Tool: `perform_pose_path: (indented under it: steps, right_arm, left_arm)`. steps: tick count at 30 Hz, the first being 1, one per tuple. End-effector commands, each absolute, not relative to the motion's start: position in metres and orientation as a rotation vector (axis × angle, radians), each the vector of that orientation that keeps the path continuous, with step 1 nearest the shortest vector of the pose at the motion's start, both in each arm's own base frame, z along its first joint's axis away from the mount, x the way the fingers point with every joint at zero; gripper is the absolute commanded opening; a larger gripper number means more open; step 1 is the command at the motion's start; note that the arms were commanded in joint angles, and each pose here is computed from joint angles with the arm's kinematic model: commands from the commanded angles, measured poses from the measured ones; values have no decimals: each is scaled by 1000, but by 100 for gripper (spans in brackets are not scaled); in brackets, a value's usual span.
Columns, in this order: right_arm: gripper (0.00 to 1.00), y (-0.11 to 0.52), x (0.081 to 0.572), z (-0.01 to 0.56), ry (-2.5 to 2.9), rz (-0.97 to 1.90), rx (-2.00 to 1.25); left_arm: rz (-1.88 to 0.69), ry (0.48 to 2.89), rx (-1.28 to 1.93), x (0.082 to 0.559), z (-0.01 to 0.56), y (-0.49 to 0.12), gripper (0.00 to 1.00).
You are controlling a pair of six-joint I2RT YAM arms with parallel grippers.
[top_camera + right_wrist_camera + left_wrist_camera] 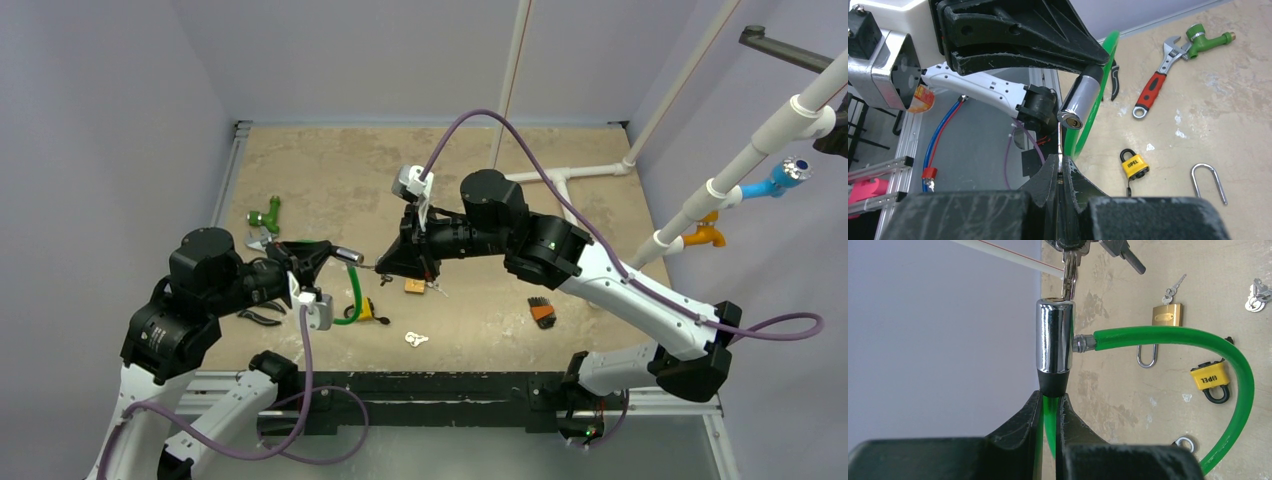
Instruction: Unlock with the key
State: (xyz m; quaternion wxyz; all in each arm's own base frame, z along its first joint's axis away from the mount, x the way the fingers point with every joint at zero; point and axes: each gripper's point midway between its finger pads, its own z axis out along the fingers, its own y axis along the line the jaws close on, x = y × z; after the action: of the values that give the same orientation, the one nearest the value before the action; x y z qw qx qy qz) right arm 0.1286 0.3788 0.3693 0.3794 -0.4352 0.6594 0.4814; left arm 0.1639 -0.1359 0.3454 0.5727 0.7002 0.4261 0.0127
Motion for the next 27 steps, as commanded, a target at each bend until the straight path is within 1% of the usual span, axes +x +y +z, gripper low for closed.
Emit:
perform_pose_path:
  steps: [1,19,27]
  right_arm:
    - [0,377,134,389,1616,1216,-1081]
    - [0,374,145,384,1628,1173,-1050]
    - [0,379,148,373,1670,1169,-1055]
  left_arm:
    - [55,899,1620,159,368,-140,0]
    - [47,882,1628,154,368,-141,0]
    - [40,876,1621,153,370,-142,0]
